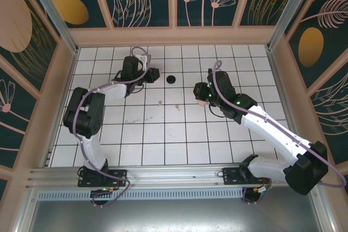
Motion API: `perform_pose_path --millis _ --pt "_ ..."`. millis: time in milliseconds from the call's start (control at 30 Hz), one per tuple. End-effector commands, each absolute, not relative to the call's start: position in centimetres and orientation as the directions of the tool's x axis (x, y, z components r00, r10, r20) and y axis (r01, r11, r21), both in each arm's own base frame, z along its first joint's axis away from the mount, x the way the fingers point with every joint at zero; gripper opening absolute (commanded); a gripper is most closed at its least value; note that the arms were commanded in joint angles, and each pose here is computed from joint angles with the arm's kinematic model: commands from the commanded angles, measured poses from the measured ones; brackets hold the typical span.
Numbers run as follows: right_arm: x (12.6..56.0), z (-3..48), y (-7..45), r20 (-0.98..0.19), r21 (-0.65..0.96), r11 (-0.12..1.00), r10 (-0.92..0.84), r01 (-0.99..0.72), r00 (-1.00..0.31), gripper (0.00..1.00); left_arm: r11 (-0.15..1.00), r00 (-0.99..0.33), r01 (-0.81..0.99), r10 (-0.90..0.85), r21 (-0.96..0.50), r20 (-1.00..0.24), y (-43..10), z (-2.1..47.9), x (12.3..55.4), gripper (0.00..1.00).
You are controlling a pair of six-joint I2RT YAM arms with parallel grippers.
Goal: Insert the wireless bluetooth earbuds into the charging case
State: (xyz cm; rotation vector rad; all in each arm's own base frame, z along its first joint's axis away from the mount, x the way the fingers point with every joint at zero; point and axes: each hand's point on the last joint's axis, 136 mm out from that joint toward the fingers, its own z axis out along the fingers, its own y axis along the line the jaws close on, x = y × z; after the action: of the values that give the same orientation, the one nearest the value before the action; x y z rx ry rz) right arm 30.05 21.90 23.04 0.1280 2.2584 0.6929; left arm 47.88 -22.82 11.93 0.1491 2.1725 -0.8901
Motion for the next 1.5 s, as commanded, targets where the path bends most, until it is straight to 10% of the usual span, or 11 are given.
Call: perform_pose_path --millis 0,633,1133,1467 --pt "30.3 23.5 21.2 -0.662 0.515 0.85 0.316 -0.106 -0.679 0.18 0.706 -0.764 0.343 -0.174 -0.62 -0.621 -22.9 11.1 48.1 0.0" --pt "30.8 23.7 21.2 -0.67 0.496 0.863 0.312 -0.094 -0.673 0.21 0.662 -0.875 0.225 -0.186 -0.715 -0.448 -22.1 4.4 46.7 0.05" --pt "31.1 25.2 21.2 -0.686 0.503 0.858 0.321 -0.106 -0.654 0.55 0.798 -0.88 0.101 -0.207 -0.594 -0.427 -19.1 1.7 47.3 0.44" --pt "31.3 25.1 21.1 -0.692 0.488 0.867 0.314 -0.101 -0.65 0.65 0.851 -0.82 0.094 -0.228 -0.517 -0.525 -15.4 5.9 48.7 0.47"
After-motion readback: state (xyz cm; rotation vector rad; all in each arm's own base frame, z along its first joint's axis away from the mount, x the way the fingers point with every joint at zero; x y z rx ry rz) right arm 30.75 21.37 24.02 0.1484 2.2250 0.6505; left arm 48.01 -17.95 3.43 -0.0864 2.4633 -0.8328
